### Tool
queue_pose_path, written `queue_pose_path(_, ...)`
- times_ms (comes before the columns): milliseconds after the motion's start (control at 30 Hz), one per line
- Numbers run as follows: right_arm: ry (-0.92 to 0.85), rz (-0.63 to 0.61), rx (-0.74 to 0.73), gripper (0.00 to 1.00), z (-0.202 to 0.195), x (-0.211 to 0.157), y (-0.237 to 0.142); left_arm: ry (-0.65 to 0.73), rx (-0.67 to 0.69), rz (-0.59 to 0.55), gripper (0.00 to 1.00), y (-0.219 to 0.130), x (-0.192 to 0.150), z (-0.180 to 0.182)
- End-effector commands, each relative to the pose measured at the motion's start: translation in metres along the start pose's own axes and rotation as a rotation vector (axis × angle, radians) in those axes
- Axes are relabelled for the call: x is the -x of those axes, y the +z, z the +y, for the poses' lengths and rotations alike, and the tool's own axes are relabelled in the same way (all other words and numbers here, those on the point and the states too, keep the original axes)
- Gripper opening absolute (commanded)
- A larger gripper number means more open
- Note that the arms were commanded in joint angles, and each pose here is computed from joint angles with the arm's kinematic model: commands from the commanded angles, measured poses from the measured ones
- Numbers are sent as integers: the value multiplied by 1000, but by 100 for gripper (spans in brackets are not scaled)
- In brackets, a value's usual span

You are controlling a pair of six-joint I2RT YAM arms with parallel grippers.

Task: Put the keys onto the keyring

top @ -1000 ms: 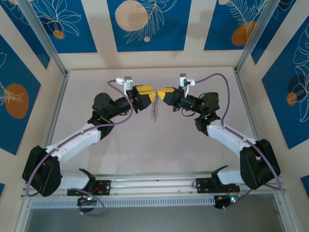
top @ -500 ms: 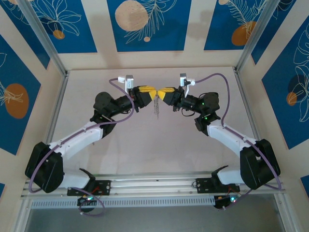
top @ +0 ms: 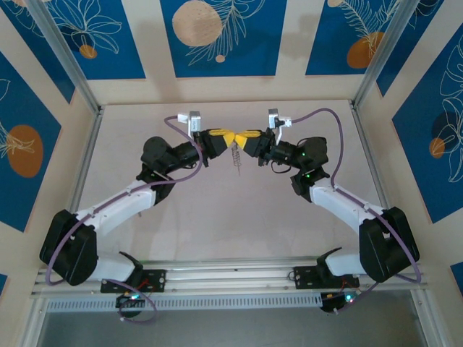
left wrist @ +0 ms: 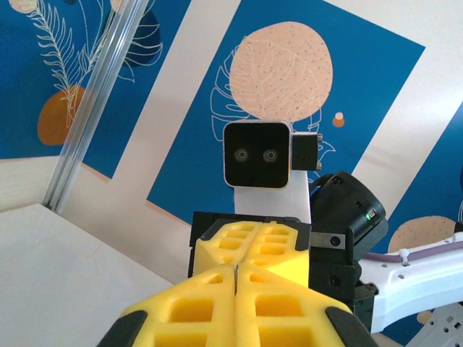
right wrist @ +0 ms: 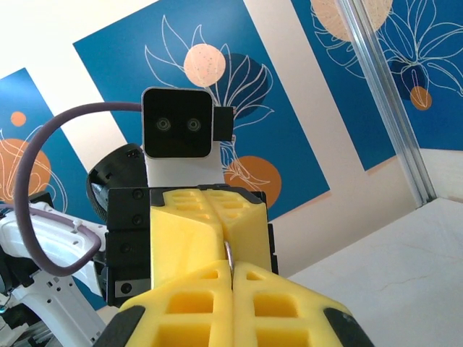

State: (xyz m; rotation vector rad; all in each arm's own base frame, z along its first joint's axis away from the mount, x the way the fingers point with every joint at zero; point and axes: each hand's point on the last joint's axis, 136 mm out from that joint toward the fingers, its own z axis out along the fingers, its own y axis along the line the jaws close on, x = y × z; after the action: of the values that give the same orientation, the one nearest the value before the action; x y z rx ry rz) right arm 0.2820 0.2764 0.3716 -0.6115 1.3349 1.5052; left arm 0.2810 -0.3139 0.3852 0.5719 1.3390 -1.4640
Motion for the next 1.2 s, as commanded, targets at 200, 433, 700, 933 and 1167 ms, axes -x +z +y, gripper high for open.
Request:
queue_pose_path(200, -21, 5, -128, 45, -12, 26, -36, 161, -61, 100, 0, 3, 7, -24)
queue_pose_path(433, -94, 129, -99, 46, 8, 26, -49, 315, -123, 299, 0, 3, -5, -37)
queue_pose_path(700, -122, 223, 29, 43, 27, 13, -45, 371, -154, 377, 0, 5, -5, -43)
queue_pose_path(933, -121, 240, 74, 40, 30, 5, -34, 363, -162, 383, 0, 6, -6, -43)
queue_pose_path(1167, -123, 247, 104, 36, 34, 3, -22, 352, -168, 374, 0, 7, -5, -44)
